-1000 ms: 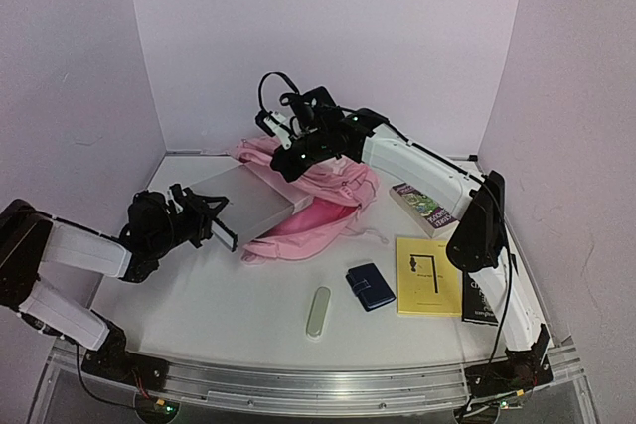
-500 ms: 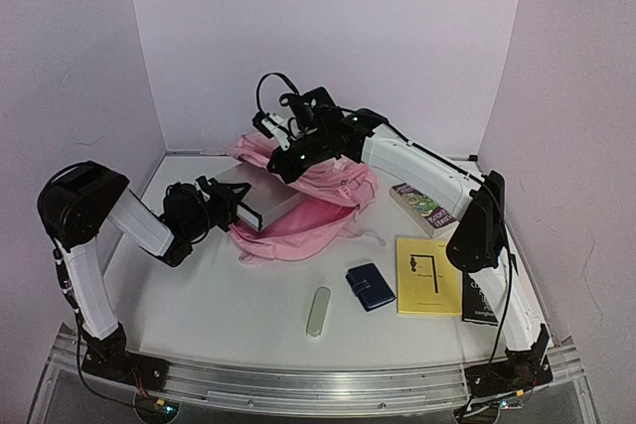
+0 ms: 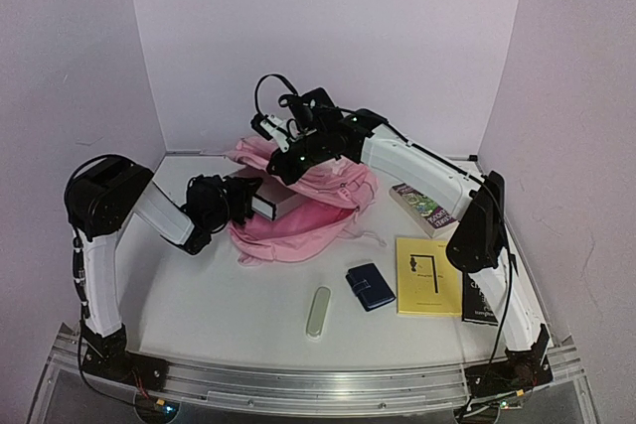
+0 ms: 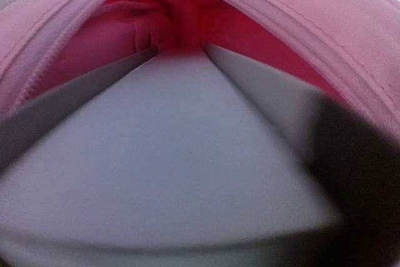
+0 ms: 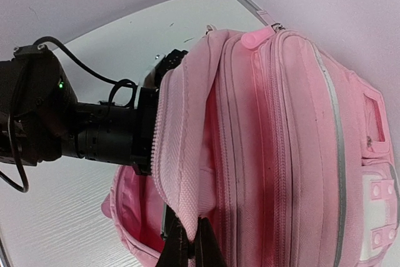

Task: Pack the student bag
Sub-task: Place the book in the student bag.

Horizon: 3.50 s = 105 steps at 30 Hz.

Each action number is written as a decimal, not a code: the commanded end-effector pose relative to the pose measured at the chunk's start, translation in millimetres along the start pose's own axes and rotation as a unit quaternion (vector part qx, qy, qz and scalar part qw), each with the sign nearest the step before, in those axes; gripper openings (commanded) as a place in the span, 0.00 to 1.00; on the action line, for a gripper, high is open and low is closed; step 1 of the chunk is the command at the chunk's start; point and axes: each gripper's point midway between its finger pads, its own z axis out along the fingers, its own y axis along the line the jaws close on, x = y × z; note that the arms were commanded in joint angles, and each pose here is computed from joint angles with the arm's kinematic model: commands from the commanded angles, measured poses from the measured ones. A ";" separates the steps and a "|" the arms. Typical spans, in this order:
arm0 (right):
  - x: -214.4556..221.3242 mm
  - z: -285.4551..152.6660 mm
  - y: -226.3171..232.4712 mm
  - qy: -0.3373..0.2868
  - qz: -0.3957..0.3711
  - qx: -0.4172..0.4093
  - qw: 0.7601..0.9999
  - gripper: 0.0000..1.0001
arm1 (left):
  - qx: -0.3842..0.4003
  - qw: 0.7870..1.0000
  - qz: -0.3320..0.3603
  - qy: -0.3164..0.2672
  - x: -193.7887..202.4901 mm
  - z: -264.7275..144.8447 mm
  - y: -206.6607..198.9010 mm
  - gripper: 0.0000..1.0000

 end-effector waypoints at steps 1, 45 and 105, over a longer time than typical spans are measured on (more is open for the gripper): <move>-71.8 -53.0 12.1 -0.105 -0.024 0.001 0.994 0.00 | -0.028 0.999 0.024 -0.019 5.1 -5.7 -28.8 0.58; -67.5 -53.2 3.6 -0.101 -0.019 0.003 0.995 0.00 | -0.129 0.990 0.054 -0.007 35.8 14.4 -18.2 0.66; 78.1 47.2 -15.1 0.062 0.065 -0.040 0.995 0.60 | -0.201 0.955 0.219 -0.022 22.3 -181.2 -49.6 1.00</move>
